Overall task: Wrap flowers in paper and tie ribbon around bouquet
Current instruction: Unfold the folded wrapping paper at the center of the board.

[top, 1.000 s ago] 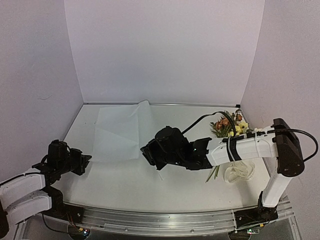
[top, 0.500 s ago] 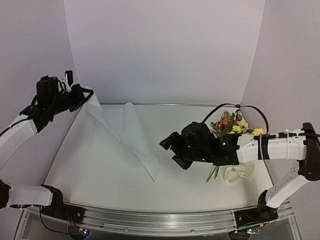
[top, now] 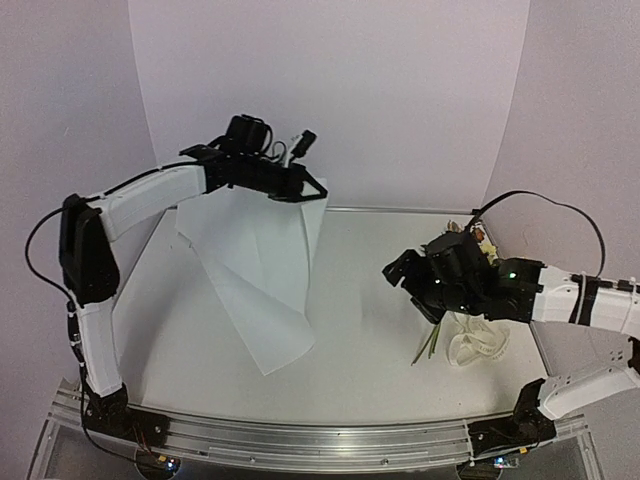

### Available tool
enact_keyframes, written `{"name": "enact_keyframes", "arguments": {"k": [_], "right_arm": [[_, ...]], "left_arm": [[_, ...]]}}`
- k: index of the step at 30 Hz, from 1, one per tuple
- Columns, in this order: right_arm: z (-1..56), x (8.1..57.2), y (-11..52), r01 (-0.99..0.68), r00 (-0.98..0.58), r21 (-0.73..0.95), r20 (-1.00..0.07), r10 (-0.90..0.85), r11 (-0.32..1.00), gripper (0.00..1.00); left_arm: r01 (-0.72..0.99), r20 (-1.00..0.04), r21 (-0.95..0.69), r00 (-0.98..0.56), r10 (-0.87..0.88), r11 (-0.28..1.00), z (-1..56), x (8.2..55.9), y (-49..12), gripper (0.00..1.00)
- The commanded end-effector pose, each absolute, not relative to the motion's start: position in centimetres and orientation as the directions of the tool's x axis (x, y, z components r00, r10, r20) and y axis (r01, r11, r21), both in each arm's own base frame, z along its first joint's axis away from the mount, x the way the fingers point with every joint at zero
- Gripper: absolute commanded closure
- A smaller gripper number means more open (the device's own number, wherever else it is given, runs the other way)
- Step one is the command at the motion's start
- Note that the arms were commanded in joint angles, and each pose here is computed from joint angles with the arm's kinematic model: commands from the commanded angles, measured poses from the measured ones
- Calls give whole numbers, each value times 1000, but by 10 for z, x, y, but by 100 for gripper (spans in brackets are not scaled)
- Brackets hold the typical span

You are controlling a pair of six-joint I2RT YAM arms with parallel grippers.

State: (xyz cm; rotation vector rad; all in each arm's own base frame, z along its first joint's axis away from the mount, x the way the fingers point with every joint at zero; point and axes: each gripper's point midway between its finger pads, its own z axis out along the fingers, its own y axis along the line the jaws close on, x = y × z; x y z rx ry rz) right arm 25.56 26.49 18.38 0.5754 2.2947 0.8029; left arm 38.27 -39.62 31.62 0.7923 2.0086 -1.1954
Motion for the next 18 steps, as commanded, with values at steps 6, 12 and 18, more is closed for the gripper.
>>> {"name": "enact_keyframes", "arguments": {"k": [6, 12, 18], "right_arm": [[187, 254, 169, 271, -600, 524, -564, 567, 808, 5], [169, 253, 163, 285, -645, 480, -544, 536, 830, 3], [151, 257, 175, 284, -699, 424, -522, 488, 860, 2]], "left_arm": [[774, -632, -593, -619, 466, 223, 216, 329, -504, 100], [740, -536, -643, -620, 573, 199, 168, 284, -500, 100], [732, -485, -657, -596, 640, 183, 141, 246, -501, 100]]}}
